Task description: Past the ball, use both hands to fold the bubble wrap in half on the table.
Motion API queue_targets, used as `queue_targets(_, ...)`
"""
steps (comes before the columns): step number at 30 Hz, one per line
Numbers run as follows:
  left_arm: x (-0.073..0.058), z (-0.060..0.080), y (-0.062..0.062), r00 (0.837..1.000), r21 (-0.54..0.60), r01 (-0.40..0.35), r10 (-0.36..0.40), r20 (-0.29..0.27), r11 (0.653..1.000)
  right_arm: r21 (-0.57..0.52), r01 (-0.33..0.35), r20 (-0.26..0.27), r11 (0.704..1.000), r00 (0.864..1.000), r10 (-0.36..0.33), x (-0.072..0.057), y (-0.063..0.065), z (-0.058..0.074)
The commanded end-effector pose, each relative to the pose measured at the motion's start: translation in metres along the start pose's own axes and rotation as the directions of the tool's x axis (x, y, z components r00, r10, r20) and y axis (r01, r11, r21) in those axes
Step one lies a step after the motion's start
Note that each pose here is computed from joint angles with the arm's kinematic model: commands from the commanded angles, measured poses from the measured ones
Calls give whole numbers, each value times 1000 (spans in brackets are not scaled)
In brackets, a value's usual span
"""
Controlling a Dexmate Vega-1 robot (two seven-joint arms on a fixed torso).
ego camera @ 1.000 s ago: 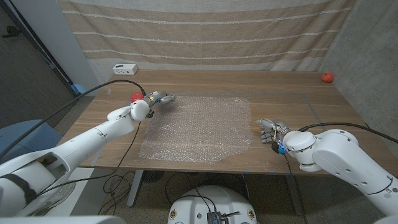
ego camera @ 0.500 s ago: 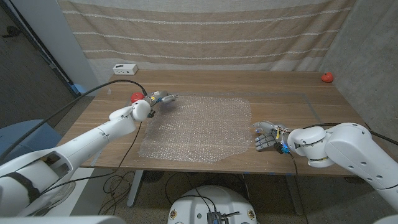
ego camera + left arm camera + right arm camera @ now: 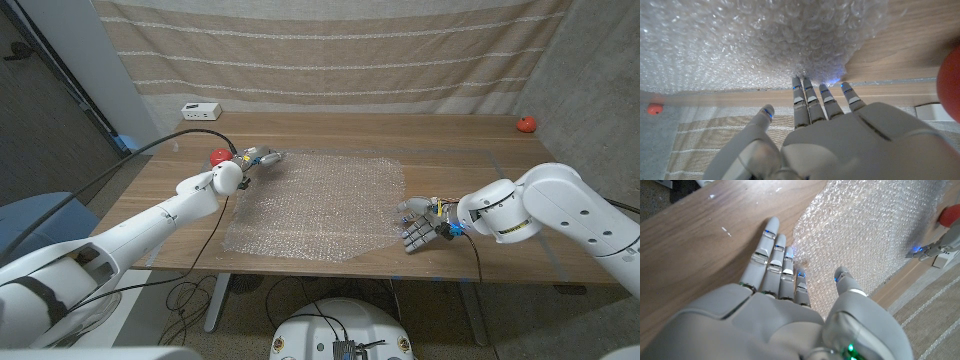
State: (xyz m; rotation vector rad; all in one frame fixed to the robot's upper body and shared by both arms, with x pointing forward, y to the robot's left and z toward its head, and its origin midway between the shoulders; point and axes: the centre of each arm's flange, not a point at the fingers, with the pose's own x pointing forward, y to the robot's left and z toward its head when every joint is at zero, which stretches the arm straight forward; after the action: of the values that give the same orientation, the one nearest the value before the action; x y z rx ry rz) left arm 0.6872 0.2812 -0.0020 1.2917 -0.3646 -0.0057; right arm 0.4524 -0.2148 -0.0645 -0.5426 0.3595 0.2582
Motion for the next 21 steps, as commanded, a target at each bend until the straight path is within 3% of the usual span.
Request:
queue_targets(1,2,-1,-1,1000,-5,0,0,-3,1000,-6,-36,-56,999,998,35,3,-5,2)
queue_targets(4,3,-2,-1,1000,1,2,-2,-10,1000,34,-112,47,993,993,111,13,-7,-2)
queue_targets(6,4,-2,-1,1000,1,3,-3,-14,1000,66,-179,135,982,976,169,21,-8,-5)
queue_targets(9,5,-3,-1,1000,2,3,-3,-18,1000,120,-291,284,949,926,248,33,-9,-11)
queue_targets(11,5,-4,-1,1000,0,4,-4,-20,1000,143,-346,356,927,892,278,41,-9,-13)
queue_targets(15,6,-4,-1,1000,-2,3,-3,-24,1000,144,-441,420,886,838,349,53,-7,-10)
queue_targets(19,7,-5,-1,1000,-2,5,-5,-26,1000,129,-528,477,839,775,414,65,-4,-4)
queue_targets(21,8,-5,-2,1000,-2,5,-5,-27,1000,122,-561,490,819,751,442,70,-3,-1)
